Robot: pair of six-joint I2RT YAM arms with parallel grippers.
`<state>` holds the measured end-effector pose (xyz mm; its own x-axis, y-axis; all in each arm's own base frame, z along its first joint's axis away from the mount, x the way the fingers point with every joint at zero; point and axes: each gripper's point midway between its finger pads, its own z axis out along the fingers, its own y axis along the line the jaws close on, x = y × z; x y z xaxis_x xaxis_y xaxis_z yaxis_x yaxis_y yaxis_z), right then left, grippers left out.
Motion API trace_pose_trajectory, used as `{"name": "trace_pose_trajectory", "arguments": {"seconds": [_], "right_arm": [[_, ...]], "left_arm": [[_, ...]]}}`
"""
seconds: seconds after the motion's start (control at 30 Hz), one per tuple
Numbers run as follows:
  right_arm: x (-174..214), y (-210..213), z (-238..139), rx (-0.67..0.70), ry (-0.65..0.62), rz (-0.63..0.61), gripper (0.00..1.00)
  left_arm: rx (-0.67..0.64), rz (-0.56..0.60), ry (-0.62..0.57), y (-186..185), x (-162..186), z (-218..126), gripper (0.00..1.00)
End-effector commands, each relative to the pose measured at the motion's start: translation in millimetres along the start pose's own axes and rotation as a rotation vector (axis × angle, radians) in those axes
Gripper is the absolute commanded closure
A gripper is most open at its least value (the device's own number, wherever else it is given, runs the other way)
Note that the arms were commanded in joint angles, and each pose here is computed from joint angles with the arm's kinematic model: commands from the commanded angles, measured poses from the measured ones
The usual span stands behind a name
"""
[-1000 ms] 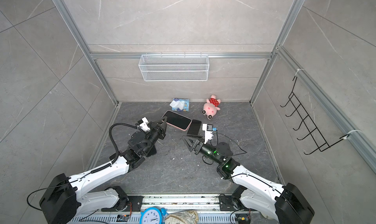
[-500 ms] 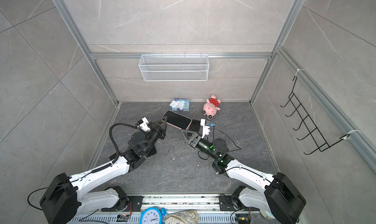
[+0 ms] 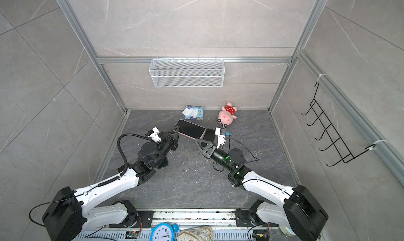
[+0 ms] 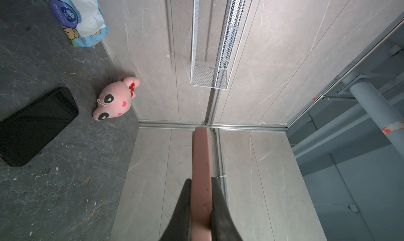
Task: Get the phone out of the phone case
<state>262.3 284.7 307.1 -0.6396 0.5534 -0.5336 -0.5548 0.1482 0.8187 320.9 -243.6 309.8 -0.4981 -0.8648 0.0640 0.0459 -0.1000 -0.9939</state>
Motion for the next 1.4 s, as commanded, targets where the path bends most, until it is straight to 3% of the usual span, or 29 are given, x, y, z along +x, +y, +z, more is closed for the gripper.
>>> {"name": "trace_pose_trajectory", "arguments": {"seconds": [0.0, 0.23, 0.47, 0.6, 0.7, 0.8, 0.97, 1.2, 1.37], "right_arm": [[-1.9, -12.0, -1.7, 0.037, -0.01, -0.167, 1.0], [2.4, -58.5, -8.6, 0.252, 0.027, -0.405, 1.0], [-6.7, -84.5, -10.1, 0.334, -0.039, -0.505, 1.0], [-11.6, -80.4, -21.9, 0.227, -0.101, -0.42, 0.99], [-3.2, -67.9, -42.9, 0.148, -0.129, -0.31, 0.51], [-4.5, -46.9, -53.1, 0.078, -0.145, -0.207, 0.37], [-19.9, -8.7, -46.0, -0.009, -0.149, -0.108, 0.33], [-26.1, 1.5, -24.8, -0.099, -0.136, 0.06, 0.32], [-24.5, -1.1, -13.4, -0.129, -0.118, 0.113, 0.37]], "left_arm": [[0.069, -0.035, 0.036, -45.9, 6.6, -2.0, 1.0], [0.031, -0.019, 0.097, -60.9, 20.1, 4.6, 1.0], [0.053, -0.036, 0.12, -66.8, 28.9, 17.8, 1.0], [0.063, -0.026, 0.085, -66.0, 22.0, 17.6, 1.0], [0.077, 0.006, 0.045, -69.1, 8.8, 13.3, 1.0], [0.091, 0.002, 0.037, -64.8, 7.3, 14.8, 1.0], [0.082, -0.029, 0.032, -47.5, 6.8, 20.9, 1.0], [0.097, -0.041, 0.027, -44.6, 6.2, 21.4, 1.0], [0.096, -0.044, 0.022, -42.1, 5.2, 20.9, 1.0]]}}
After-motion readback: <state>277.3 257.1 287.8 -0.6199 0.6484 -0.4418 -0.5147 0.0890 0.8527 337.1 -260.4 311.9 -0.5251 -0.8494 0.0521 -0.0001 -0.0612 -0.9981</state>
